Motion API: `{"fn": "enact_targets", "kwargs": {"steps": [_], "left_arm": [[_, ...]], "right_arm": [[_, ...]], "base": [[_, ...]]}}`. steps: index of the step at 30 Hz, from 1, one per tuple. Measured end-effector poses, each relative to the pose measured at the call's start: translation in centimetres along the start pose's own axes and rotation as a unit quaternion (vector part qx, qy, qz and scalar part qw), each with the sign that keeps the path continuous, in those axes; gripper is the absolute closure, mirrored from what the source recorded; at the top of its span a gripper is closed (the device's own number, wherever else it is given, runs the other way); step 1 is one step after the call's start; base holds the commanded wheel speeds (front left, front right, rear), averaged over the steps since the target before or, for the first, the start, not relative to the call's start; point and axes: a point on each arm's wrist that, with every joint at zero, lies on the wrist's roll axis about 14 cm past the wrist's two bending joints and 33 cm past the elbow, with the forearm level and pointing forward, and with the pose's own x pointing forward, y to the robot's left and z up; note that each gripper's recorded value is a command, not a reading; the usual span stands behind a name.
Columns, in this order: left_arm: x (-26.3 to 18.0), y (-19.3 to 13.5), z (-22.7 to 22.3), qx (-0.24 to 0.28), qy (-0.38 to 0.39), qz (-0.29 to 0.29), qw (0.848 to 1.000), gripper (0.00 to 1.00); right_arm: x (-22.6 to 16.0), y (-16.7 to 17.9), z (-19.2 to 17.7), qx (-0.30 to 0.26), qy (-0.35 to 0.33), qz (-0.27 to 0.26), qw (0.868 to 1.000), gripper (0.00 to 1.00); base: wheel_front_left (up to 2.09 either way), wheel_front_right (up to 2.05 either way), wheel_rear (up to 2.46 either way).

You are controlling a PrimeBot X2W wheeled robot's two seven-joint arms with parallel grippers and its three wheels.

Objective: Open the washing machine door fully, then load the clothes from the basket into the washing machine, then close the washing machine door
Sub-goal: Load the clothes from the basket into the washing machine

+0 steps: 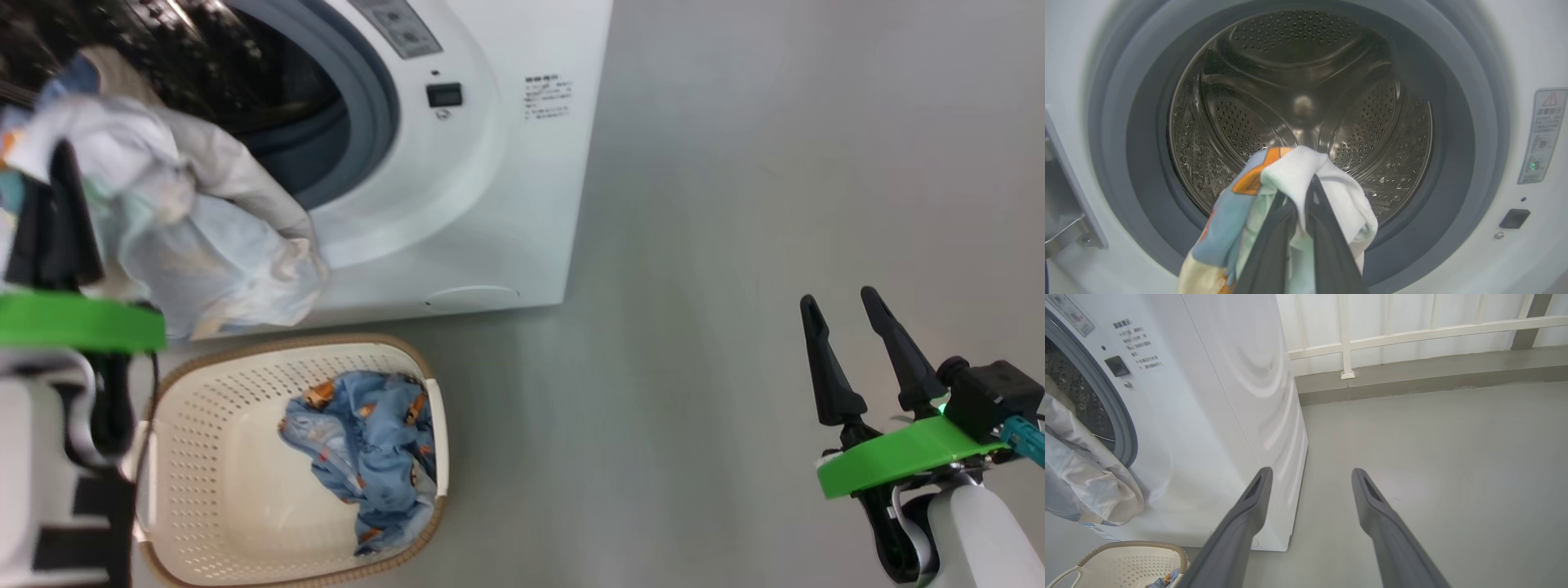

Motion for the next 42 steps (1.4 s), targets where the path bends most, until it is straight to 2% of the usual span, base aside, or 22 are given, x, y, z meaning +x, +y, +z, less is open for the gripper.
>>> {"fn": "enact_targets", "kwargs": {"steps": [12, 22, 31, 34, 42], "left_arm": [[6.8, -0.2, -5.0, 0.000, 0.058, -0.001, 0.998, 1.00], [10.3, -0.8, -9.8, -0.010, 0.117, -0.003, 0.993, 1.00], [12.9, -0.8, -12.4, 0.007, 0.148, -0.009, 0.989, 1.00], [14.0, -0.7, -12.4, 0.013, 0.143, -0.012, 0.990, 1.00], [17.6, -1.9, -8.1, 0.010, 0.053, -0.036, 0.998, 1.00]], "right_arm": [[1.4, -1.5, -1.3, 0.002, 0.009, -0.021, 1.000, 0.00], [1.8, -2.3, -2.7, 0.002, 0.023, -0.032, 0.999, 0.00], [1.9, -2.9, -3.5, 0.002, 0.032, -0.041, 0.999, 0.00], [1.9, -3.2, -3.9, 0.003, 0.036, -0.047, 0.998, 0.00], [2.1, -3.9, -4.6, 0.000, 0.043, -0.055, 0.998, 0.00]], "base": [[0.00, 0.00, 0.00], [0.00, 0.00, 0.00], [0.00, 0.00, 0.00], [0.00, 0.00, 0.00], [0.00, 0.00, 0.00]]}}
